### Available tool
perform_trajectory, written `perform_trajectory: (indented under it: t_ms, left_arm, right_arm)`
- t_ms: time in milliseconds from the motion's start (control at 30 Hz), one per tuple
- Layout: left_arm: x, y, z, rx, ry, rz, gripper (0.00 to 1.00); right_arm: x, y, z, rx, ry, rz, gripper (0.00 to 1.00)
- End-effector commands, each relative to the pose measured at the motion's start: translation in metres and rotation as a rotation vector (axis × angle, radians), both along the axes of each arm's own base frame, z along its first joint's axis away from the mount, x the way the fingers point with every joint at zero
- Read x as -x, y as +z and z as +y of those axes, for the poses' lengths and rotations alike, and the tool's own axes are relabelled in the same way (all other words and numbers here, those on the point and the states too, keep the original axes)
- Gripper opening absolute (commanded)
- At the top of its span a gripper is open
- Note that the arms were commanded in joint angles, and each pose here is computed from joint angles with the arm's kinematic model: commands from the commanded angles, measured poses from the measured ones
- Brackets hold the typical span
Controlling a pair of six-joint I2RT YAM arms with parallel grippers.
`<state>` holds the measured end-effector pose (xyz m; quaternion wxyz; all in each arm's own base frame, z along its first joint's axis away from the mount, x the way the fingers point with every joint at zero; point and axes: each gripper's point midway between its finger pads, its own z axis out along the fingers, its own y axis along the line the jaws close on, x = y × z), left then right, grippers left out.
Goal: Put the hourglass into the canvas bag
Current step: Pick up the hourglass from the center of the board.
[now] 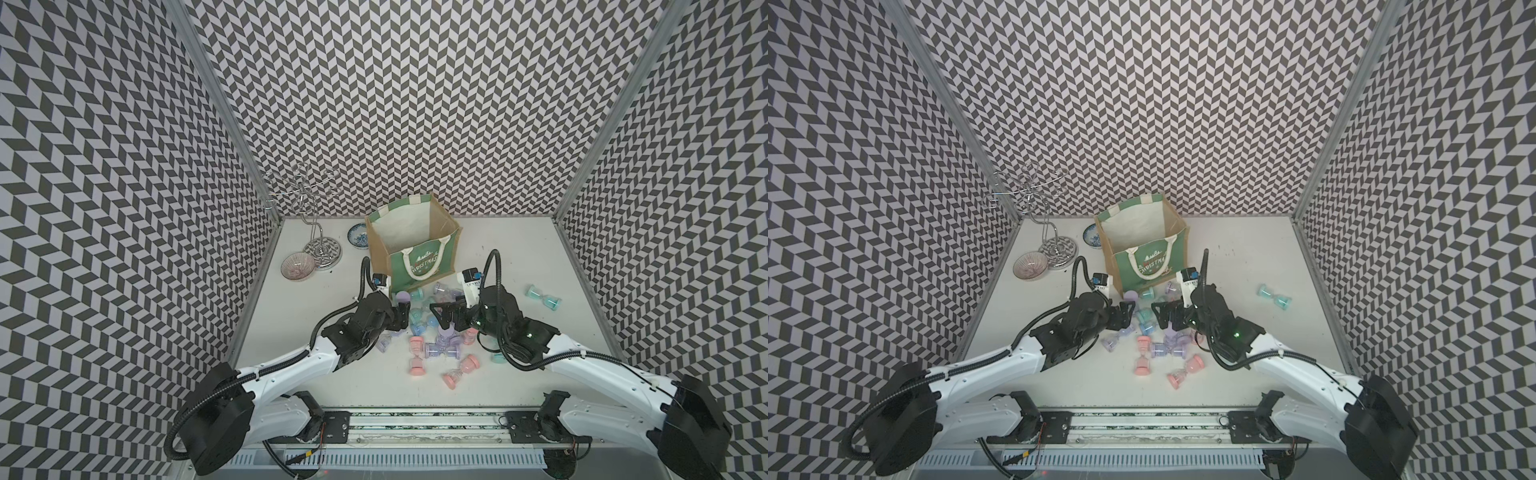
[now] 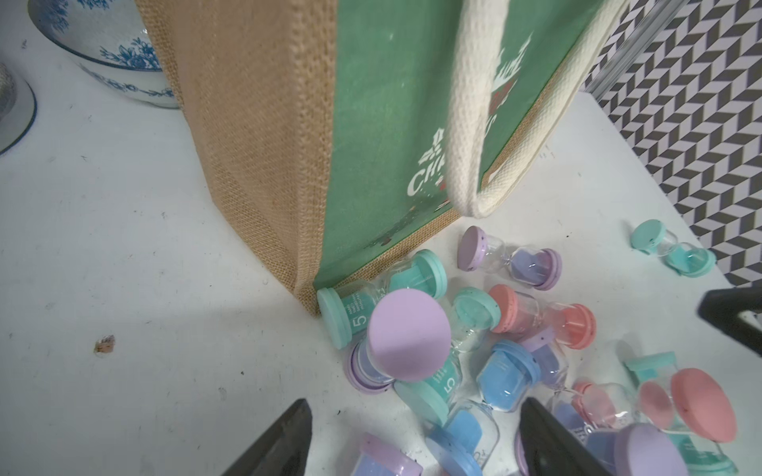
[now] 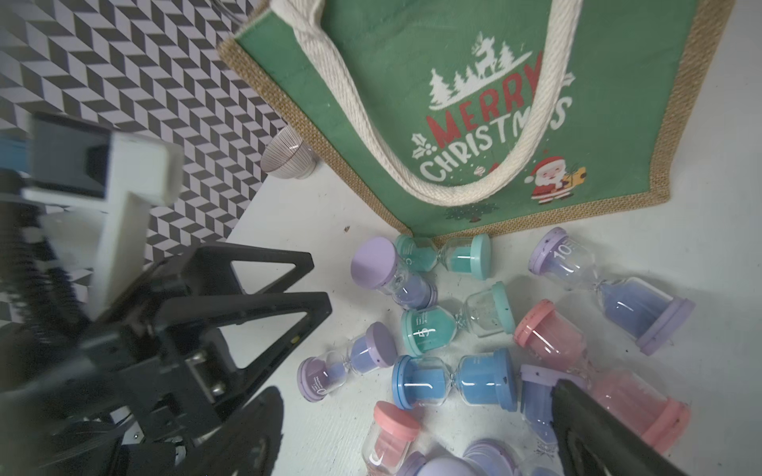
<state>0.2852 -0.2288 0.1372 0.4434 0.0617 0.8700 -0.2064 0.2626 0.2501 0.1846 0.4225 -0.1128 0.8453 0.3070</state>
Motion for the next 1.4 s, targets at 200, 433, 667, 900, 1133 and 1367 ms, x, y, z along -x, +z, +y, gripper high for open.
perform_trajectory:
  t_ms: [200,433,667,900,1133,1367]
  left_arm:
    - [-0.023,0.003,-0.017,-0.041,0.015,-0.047,0.73]
    - [-0.034,-0.006,-0.022,-0.083,0.023,-0.056,0.67]
    - [-0.043,-0.018,-0.026,-0.136,0.022,-0.068,0.63]
    - [-0.052,-0.031,-0.032,-0.163,0.027,-0.06,0.56]
    - [-0.055,-0.037,-0.034,-0.166,0.033,-0.059,0.51]
    - [-0.054,-0.034,-0.034,-0.148,0.03,-0.062,0.47]
  right_arm:
    - [-0.008,0.033,0.0,-0.095,-0.035,-0.103,0.99]
    - [-0.009,0.037,-0.004,-0.093,-0.049,-0.115,0.99]
    - [-0.009,0.039,-0.007,-0.092,-0.057,-0.125,0.99]
    - [-0.009,0.037,-0.005,-0.111,-0.042,-0.111,0.99]
    - [-0.01,0.034,-0.009,-0.111,-0.051,-0.11,0.99]
    - [-0.011,0.033,-0.01,-0.128,-0.048,-0.104,0.99]
